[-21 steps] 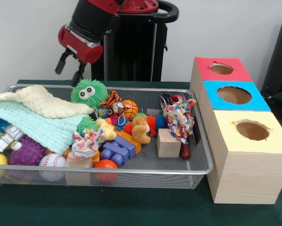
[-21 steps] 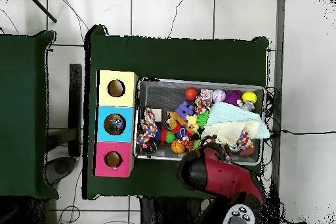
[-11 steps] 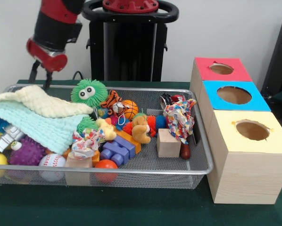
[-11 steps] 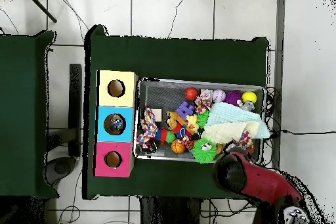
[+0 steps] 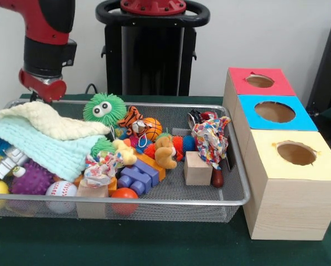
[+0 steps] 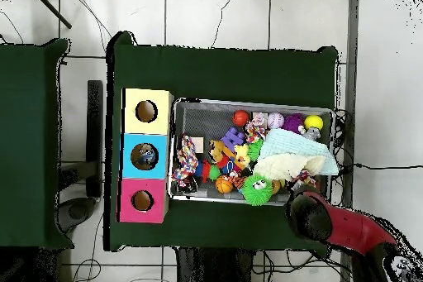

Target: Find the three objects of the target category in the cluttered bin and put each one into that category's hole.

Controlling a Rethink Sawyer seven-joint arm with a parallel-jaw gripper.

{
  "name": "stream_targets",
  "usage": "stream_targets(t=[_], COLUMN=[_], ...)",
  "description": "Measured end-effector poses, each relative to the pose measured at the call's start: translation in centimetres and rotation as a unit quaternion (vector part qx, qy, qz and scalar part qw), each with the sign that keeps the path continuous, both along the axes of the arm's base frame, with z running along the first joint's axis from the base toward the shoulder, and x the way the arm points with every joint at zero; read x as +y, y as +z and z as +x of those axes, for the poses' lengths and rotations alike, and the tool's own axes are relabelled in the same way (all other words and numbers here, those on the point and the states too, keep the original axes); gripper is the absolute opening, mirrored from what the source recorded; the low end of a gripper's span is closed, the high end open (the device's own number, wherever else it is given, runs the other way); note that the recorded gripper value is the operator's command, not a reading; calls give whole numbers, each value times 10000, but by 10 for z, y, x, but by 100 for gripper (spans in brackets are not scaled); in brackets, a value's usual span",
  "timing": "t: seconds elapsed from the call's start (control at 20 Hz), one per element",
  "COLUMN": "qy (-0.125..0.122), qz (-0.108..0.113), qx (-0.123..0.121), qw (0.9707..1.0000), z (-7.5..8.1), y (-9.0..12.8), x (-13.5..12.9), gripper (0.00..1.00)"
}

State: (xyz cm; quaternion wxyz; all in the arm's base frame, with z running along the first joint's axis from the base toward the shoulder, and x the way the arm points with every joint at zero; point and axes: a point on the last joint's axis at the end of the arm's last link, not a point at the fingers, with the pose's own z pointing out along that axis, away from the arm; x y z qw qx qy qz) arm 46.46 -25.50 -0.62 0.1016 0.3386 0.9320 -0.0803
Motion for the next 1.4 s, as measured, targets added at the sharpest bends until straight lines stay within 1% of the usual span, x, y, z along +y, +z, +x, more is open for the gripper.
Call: stream_targets(t=[0.1,0.25,0.4,0.5,0.55,0.7,0.8,0.95,1.15,1.4], qy=[123,238,346,516,551,687,721,779,822,823], qz=[137,223,247,217,209,186,190,220,317,443], qx=[-56,-80,-111,-151,-160,-241,-291,-427,-603,-769], qw=[9998,9994,9990,9983,9981,9972,9968,9958,9943,9927], z=[3,4,6,10,11,19,23,35,48,58], y=[-5,-7,-6,-2,-1,5,8,16,22,24], x=[-1,-3,-4,-4,-4,-2,-1,4,9,12], gripper=[100,100,100,100,100,100,100,100,100,100])
